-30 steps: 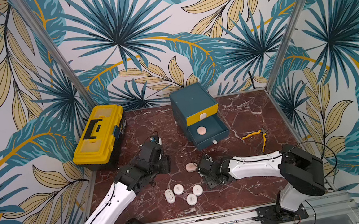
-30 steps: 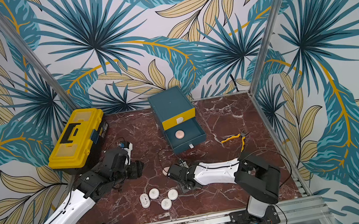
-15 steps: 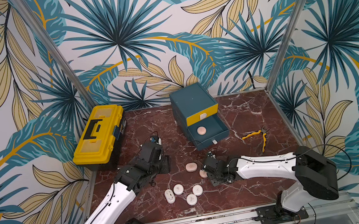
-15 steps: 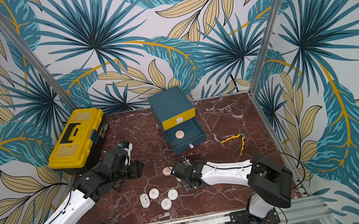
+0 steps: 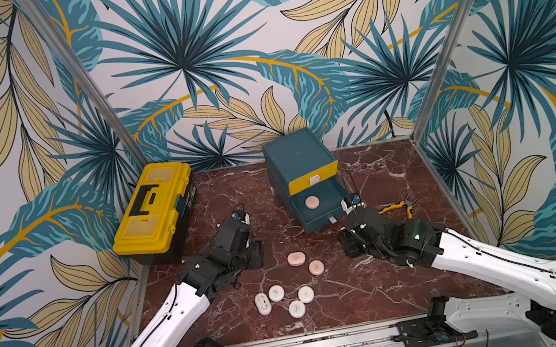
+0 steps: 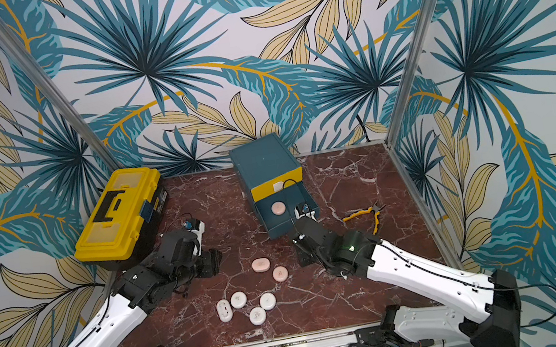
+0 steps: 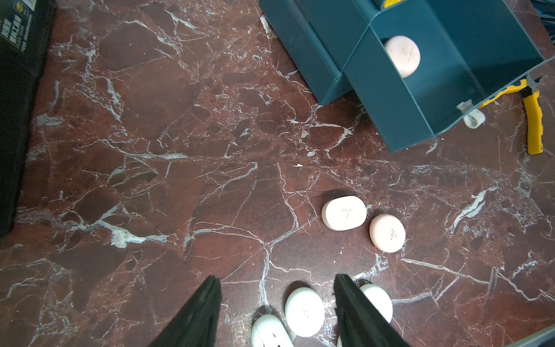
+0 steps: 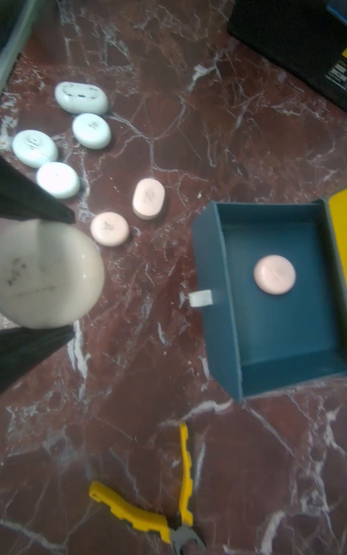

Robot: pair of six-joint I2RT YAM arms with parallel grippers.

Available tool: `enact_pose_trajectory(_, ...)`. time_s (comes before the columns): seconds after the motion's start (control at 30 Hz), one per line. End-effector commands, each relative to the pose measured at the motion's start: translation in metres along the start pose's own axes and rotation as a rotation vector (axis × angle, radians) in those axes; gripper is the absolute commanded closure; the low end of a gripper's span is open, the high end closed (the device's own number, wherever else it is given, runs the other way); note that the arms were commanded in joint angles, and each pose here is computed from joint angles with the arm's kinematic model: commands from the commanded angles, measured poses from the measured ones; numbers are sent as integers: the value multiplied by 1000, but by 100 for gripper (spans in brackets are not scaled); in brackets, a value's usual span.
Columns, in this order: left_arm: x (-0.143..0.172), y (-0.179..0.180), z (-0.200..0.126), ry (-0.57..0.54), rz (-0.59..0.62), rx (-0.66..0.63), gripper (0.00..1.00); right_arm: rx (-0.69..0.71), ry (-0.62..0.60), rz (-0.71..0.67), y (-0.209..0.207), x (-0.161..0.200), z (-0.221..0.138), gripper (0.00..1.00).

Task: Put the bluetooth earphones in the drawer according to color
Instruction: Place the bluetooth earphone in the drawer.

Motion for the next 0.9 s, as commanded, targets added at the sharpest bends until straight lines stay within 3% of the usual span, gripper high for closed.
enact_pose_trajectory(0.0, 0, 1, -2, -8, -6, 2, 35, 80, 11, -19, -22, -18, 19, 52)
enact_pose_trajectory(0.47, -2, 4, -8, -16, -4, -9, 35, 59, 45, 58, -28, -75, 111, 52)
enact_pose_trajectory(0.87, -2, 4, -10, -21, 8, -16, 35, 86, 118, 75, -39, -75, 162, 52)
Point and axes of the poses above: each gripper's point midway between its finger pads, its own z axis out along the fingers, its own y axis along the line the jaws close on, x = y × z, the point moved 4 cm from there along -z, back along the fingers, and after that the axes turned 13 degrees about -z, right-handed, at the moved point
